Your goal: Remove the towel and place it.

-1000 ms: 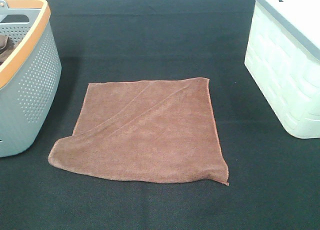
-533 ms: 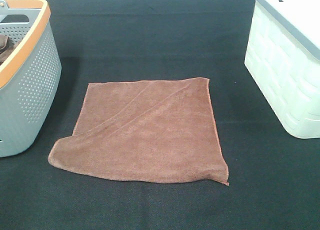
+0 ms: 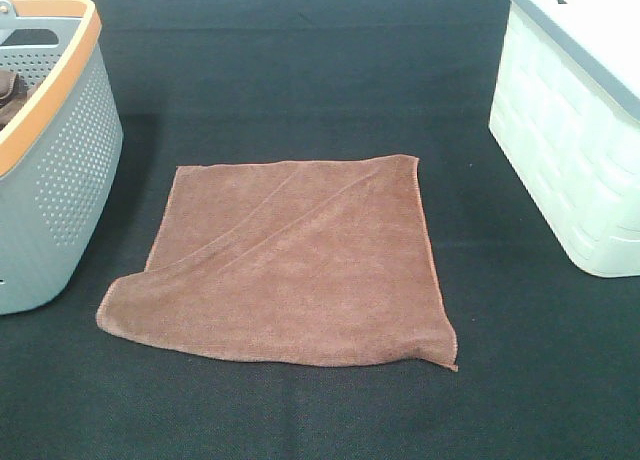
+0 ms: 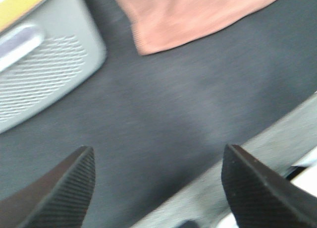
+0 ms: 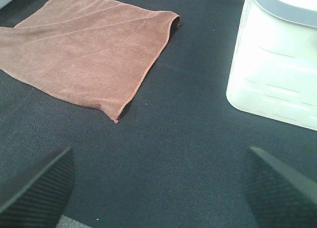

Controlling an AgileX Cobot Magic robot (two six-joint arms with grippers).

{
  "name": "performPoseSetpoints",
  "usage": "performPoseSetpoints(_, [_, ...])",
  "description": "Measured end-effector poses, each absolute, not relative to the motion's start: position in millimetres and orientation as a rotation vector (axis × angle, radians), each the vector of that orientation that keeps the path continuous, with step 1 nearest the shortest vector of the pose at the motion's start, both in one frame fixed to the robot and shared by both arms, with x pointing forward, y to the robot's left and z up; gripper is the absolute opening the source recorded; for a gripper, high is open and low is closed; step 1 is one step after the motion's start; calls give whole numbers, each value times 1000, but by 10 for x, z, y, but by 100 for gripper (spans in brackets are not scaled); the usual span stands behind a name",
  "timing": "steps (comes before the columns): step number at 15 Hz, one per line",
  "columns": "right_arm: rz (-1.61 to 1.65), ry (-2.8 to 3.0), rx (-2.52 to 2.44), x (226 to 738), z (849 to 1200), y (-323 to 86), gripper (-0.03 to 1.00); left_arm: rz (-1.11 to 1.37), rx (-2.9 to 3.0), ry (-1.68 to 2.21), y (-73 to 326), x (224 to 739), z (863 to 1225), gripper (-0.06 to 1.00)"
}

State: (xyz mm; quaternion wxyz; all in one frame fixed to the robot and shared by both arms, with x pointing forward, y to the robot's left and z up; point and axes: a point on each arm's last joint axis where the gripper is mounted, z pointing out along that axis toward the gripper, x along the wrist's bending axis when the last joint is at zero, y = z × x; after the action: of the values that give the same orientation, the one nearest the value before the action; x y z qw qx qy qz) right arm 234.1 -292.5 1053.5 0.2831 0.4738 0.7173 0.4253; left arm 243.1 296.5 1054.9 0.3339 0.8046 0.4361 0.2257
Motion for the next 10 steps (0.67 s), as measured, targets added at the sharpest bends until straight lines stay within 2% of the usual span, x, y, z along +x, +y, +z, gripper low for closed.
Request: performPoseSetpoints(10, [1138, 1921, 1267, 2341, 10535, -2925, 86, 613, 2023, 1024, 2863, 2528, 10517, 69])
